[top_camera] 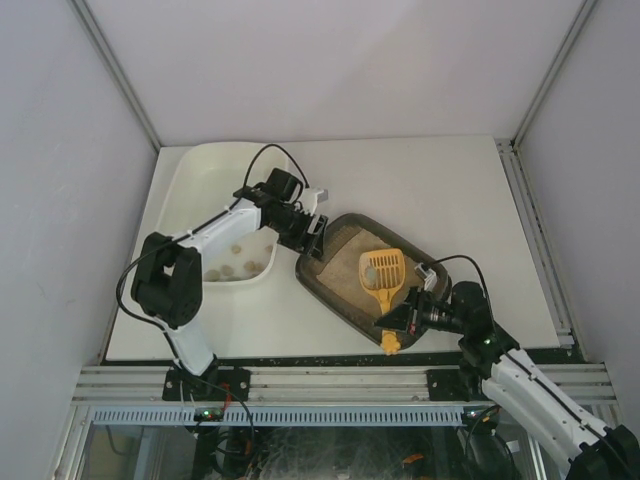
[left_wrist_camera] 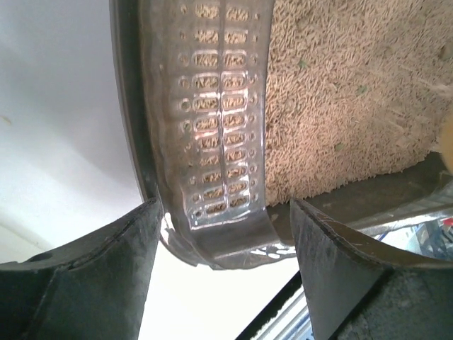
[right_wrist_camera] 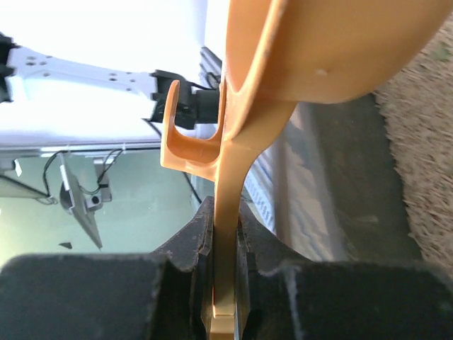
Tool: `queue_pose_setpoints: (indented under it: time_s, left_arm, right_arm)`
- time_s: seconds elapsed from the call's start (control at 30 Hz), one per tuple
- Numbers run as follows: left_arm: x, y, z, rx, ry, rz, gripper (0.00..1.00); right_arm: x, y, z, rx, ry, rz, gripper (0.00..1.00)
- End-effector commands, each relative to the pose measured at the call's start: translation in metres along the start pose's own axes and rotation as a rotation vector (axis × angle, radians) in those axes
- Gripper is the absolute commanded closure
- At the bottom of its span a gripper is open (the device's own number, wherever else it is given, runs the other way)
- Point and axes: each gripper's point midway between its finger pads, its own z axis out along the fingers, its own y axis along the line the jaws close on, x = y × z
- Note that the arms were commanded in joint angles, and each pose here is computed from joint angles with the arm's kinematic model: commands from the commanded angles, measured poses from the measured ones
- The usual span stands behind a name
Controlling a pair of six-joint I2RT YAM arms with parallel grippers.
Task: Clean the litter box
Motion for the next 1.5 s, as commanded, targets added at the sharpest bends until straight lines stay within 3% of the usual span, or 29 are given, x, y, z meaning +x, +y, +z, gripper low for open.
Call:
queue_pose_setpoints:
  time_s: [0.0,0.1,0.23,0.33,0.47,0.77,0.9,1.0,1.1,1.2,1.33,1.47]
  left_arm:
    - [0.015,-0.002,-0.018,-0.027,0.056,0.049,0.23]
    - [0.019,-0.003,-0.02,-0.023,0.066,0.051,0.23]
    - [0.018,-0.004,-0.026,-0.033,0.059,0.064,0.23]
    - [0.015,-0.004,-0.031,-0.046,0.054,0.073,0.23]
    - [0.013,-0.002,-0.035,-0.066,0.053,0.087,0.24]
    - [0.015,-0.002,-0.036,-0.067,0.067,0.099,0.24]
    - [0.014,0.002,-0.037,-0.093,0.065,0.098,0.23]
    - [0.014,0.004,-0.035,-0.097,0.067,0.095,0.23]
    - [0.015,0.002,-0.035,-0.085,0.07,0.091,0.23]
    - [0.014,0.002,-0.035,-0.085,0.069,0.095,0.23]
    - [0.014,0.0,-0.035,-0.079,0.064,0.092,0.23]
    - [0.012,0.001,-0.033,-0.077,0.057,0.088,0.23]
  right_arm:
    - [-0.009,0.059,-0.009,-0.238,-0.057,-0.11,1.0]
    - [-0.015,0.044,-0.006,-0.203,-0.102,-0.043,1.0]
    - [-0.002,0.041,0.001,-0.188,-0.052,-0.017,1.0]
    - [-0.014,0.019,-0.001,-0.106,-0.119,0.04,1.0]
    - [-0.002,0.03,0.002,-0.12,-0.081,0.034,1.0]
    - [-0.018,0.008,-0.006,-0.069,-0.152,0.093,1.0]
    - [-0.006,0.018,-0.002,-0.048,-0.102,0.038,1.0]
    - [-0.02,0.015,-0.006,-0.064,-0.158,0.065,1.0]
    - [-0.011,0.024,-0.003,-0.063,-0.116,0.035,1.0]
    - [-0.026,0.016,-0.012,-0.073,-0.179,0.064,1.0]
    - [-0.019,0.024,-0.014,-0.054,-0.146,0.029,1.0]
    - [-0.029,0.027,-0.019,-0.057,-0.195,0.024,1.0]
